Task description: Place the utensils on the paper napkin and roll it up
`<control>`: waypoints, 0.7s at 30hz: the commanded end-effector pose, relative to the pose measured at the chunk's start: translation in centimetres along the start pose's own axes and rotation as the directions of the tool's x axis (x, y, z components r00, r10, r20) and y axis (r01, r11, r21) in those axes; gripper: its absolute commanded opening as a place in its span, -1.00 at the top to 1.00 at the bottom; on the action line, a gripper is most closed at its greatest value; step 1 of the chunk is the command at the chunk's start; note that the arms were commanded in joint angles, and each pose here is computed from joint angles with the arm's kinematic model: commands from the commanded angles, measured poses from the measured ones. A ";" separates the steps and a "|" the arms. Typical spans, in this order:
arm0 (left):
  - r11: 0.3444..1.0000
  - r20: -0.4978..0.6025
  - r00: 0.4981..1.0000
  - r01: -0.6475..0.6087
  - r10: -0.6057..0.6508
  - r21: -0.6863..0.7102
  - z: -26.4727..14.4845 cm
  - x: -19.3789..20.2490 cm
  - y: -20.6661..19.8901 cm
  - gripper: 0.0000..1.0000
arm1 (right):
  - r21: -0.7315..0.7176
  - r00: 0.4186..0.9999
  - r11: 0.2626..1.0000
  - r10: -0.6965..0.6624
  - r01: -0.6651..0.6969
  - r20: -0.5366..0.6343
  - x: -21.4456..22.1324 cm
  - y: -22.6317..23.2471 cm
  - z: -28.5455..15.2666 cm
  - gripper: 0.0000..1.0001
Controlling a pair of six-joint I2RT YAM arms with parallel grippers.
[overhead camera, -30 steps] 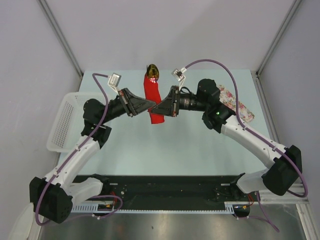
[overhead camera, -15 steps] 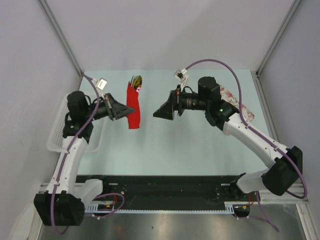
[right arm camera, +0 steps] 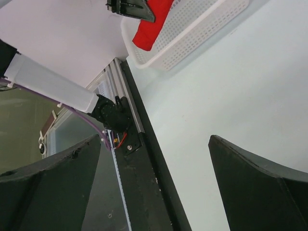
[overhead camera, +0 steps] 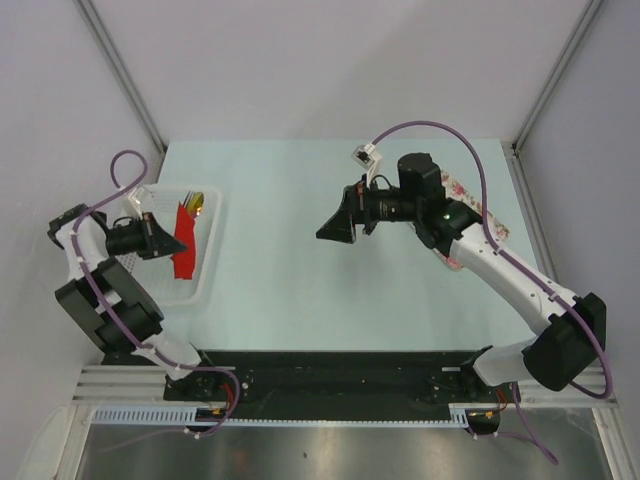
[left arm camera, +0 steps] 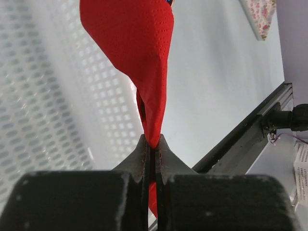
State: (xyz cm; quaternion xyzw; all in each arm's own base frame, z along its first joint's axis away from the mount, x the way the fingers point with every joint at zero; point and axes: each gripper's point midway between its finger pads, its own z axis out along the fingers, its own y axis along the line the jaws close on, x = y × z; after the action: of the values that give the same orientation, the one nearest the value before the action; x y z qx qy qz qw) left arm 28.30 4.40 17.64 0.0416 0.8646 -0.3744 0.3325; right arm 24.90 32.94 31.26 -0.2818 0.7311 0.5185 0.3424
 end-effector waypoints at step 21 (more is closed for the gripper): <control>0.974 -0.110 0.968 0.223 -0.225 -0.027 4.4 0.4 9.8 1.00 | -0.012 0.999 1.000 0.019 -0.019 -0.049 1.2 -2.0 1.5 -1.00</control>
State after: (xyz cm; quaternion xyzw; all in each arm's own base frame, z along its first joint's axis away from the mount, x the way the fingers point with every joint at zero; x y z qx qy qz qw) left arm 31.50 9.00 8.45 -0.0382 0.8937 -0.3882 0.2217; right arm 25.72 33.63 28.47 -0.2801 0.7486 0.5155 0.3088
